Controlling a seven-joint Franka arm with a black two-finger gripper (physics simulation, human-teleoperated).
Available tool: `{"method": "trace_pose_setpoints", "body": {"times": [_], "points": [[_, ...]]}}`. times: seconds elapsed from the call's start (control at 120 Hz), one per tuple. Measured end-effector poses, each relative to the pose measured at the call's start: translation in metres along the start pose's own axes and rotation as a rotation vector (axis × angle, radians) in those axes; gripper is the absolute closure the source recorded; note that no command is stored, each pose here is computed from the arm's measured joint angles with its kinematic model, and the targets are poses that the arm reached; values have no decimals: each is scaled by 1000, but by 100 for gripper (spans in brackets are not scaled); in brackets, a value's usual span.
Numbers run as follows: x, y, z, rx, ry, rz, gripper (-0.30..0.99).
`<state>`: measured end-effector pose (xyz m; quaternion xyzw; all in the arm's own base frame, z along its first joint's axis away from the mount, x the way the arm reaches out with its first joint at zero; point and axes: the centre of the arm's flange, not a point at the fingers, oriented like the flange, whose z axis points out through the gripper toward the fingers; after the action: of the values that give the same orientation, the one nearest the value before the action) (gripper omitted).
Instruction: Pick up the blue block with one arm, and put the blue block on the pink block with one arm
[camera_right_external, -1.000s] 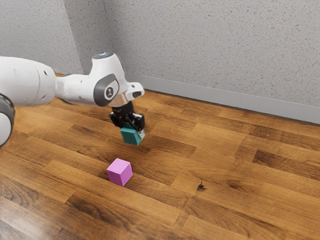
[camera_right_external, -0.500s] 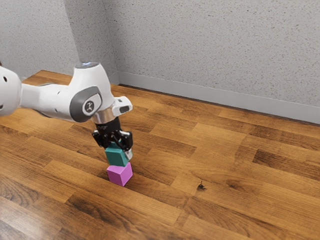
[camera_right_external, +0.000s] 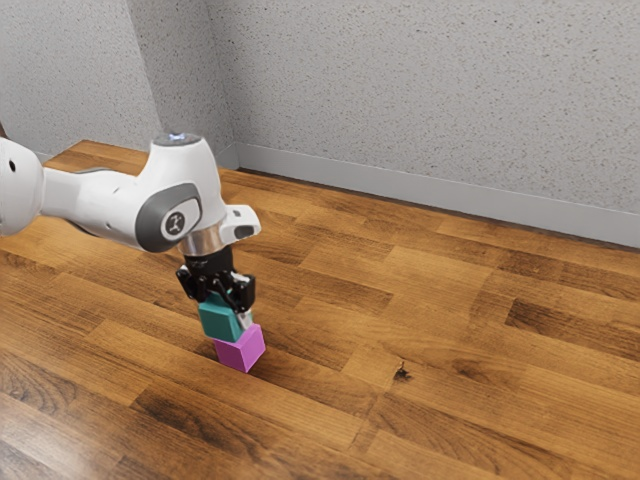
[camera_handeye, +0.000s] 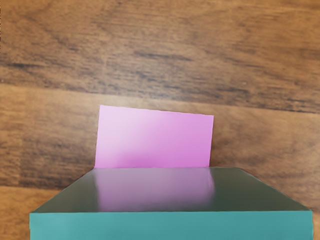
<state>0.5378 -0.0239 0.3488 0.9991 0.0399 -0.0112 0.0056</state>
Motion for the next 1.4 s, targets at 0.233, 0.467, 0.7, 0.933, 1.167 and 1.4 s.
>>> {"method": "trace_pose_setpoints", "body": {"times": [0.233, 0.467, 0.7, 0.933, 1.167, 1.4], "points": [[5, 5, 9, 7, -11, 39, 41], [10, 1, 16, 7, -19, 47, 41], [18, 3, 19, 5, -18, 60, 41], [22, 4, 22, -19, -24, 62, 21], [30, 7, -76, -30, 139, 89, 7], [40, 14, -238, -25, 209, 189, 2]]}}
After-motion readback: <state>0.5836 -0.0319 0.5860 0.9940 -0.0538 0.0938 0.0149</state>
